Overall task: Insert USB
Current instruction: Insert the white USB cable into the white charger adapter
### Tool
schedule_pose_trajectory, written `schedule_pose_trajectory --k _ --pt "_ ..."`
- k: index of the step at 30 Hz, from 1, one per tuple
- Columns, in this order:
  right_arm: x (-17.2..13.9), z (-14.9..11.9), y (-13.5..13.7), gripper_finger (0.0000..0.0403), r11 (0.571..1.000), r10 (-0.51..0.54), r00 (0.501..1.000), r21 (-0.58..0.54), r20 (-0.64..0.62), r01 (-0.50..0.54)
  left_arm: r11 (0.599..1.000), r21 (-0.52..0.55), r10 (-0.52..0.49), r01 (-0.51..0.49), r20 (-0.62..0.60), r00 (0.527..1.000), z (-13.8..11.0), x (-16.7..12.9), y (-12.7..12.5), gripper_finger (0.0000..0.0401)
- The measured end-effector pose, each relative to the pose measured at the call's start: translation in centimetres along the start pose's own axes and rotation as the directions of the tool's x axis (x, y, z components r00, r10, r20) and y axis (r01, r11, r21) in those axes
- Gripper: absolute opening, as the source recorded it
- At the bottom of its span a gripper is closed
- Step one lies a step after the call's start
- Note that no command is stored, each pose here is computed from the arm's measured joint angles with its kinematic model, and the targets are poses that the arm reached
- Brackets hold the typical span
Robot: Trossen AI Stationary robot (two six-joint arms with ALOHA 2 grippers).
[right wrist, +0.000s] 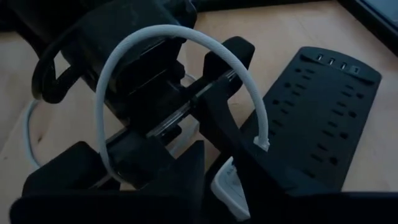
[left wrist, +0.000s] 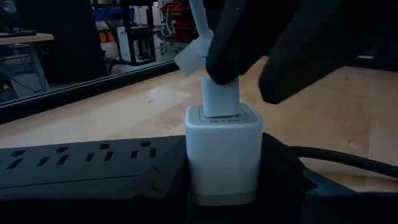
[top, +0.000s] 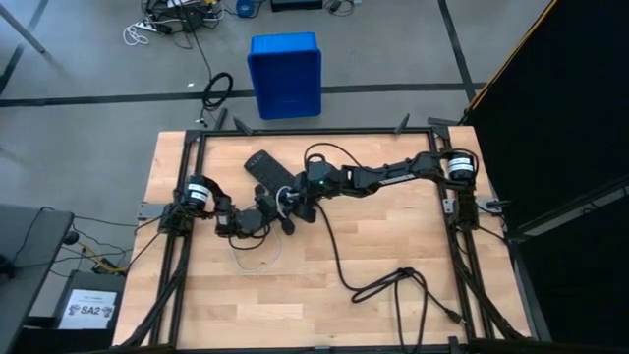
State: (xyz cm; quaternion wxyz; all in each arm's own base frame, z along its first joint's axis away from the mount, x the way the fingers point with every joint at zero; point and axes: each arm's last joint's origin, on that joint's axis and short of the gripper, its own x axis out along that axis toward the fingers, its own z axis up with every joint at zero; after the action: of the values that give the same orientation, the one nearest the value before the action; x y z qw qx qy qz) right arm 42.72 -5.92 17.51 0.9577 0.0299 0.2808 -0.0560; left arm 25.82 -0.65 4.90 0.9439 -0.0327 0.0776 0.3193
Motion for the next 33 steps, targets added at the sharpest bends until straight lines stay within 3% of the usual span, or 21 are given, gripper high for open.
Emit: schedule_pose_trajectory --k 7,17,22,33 --pt "0.0 -0.2 0.0 0.0005 1.0 -0.004 1.0 -0.015 -0.021 0.004 1.0 0.009 -0.003 0.003 -0.002 1.0 0.0 0.0 0.0 0.0133" --pt "0.2 -0.6 0.4 0.0 0.999 0.042 0.998 -0.008 -0.047 -0.042 1.0 0.023 -0.013 0.013 -0.002 1.0 0.1 -0.2 0.0 0.0163" --pt "0.4 -1.7 0.8 0.0 0.997 0.071 0.991 -0.002 -0.117 -0.072 0.999 0.014 -0.035 0.036 -0.005 0.999 0.1 -0.2 0.0 0.018" --pt "0.2 -2.1 0.7 0.0 0.999 0.03 0.985 -0.007 -0.169 -0.031 0.999 -0.008 -0.035 0.035 -0.008 0.999 0.1 -0.2 0.0 0.0183"
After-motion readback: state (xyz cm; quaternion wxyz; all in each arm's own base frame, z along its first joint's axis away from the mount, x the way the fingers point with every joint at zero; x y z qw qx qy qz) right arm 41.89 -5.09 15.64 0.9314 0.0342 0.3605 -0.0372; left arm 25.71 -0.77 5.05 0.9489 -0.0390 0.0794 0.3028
